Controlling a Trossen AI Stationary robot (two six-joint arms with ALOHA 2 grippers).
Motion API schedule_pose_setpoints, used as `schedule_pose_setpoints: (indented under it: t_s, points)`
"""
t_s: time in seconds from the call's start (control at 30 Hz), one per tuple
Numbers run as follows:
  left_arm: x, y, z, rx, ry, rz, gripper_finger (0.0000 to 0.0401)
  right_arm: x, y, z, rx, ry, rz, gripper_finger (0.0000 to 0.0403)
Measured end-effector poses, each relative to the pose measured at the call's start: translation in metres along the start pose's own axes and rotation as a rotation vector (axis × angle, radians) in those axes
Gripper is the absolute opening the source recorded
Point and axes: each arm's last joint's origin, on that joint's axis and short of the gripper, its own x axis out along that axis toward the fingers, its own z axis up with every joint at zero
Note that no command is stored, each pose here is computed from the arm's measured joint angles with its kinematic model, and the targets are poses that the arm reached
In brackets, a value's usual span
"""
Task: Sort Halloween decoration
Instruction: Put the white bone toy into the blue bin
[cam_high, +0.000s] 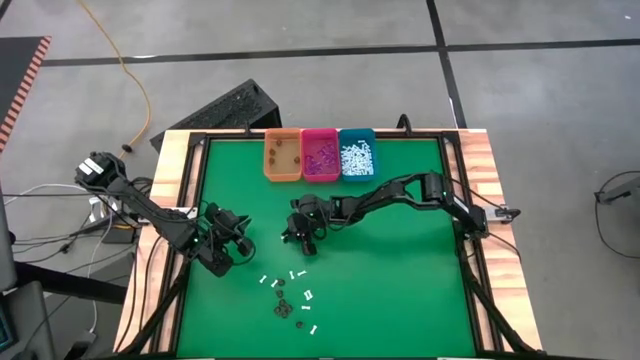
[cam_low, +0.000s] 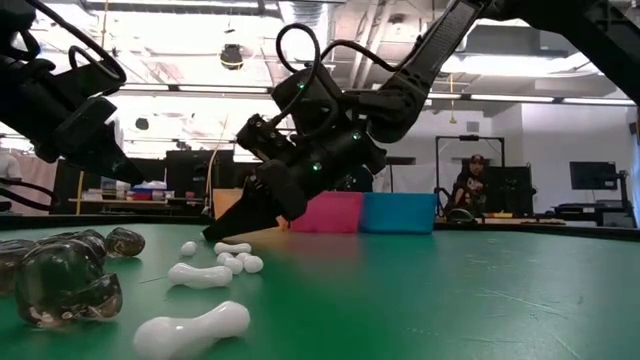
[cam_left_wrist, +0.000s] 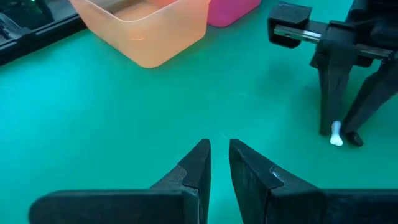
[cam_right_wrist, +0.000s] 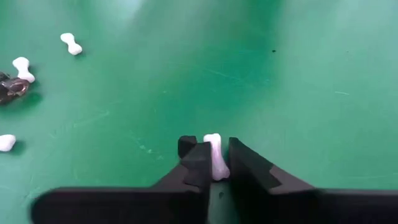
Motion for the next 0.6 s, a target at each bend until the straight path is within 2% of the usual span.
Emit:
schedule_pose_setpoints:
  t_s: [0.17,0.4,0.6]
  points:
    - [0.000,0.000,0.000,0.000,0.000,0.000,0.0051,0.000,0.001,-0.001,0.006,0.006,0.008,0.0020]
    - [0.000,0.000,0.000,0.001,0.001,0.000,0.0051,-0.009,0.004,0.013,0.063,-0.029,0.010,0.0016]
    - [0.000,0.000,0.000,0.010,0.005,0.001,0.0051,-0.045,-0.004,0.042,0.050,-0.068,-0.020,0.0016]
